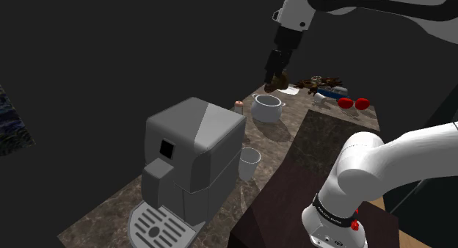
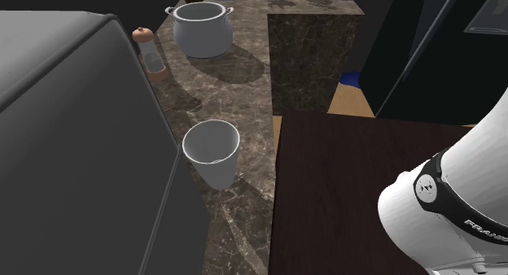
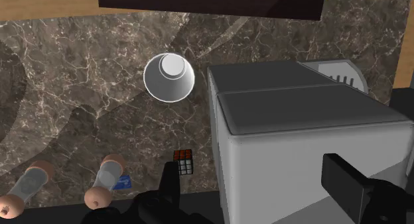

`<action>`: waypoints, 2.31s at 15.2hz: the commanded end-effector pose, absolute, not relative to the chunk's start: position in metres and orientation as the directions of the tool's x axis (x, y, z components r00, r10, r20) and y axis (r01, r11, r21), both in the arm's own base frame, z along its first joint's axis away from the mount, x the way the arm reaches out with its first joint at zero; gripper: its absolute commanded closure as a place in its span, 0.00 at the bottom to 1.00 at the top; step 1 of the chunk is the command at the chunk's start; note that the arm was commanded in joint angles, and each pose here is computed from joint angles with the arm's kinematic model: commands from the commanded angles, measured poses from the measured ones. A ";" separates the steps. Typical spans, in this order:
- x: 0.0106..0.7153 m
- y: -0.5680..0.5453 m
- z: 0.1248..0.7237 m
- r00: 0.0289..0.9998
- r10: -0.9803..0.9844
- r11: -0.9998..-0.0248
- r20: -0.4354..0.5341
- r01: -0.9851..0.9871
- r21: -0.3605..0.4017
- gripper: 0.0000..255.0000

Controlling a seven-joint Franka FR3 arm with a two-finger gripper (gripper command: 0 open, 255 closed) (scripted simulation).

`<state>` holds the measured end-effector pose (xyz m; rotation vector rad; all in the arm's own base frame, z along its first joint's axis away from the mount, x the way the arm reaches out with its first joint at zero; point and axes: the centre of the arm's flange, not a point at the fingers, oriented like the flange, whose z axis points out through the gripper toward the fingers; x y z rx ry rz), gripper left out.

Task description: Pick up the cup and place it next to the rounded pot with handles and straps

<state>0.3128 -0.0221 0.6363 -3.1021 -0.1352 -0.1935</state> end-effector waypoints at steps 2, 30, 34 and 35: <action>0.315 -0.027 0.624 0.989 0.084 -0.996 0.125 0.088 -0.029 0.00; 0.368 -0.157 0.275 0.991 0.062 -0.987 0.114 0.078 -0.141 0.00; 0.375 -0.173 0.224 0.992 0.059 -0.985 0.113 0.077 -0.157 0.00; 0.377 -0.177 0.211 0.992 0.059 -0.984 0.112 0.077 -0.161 0.00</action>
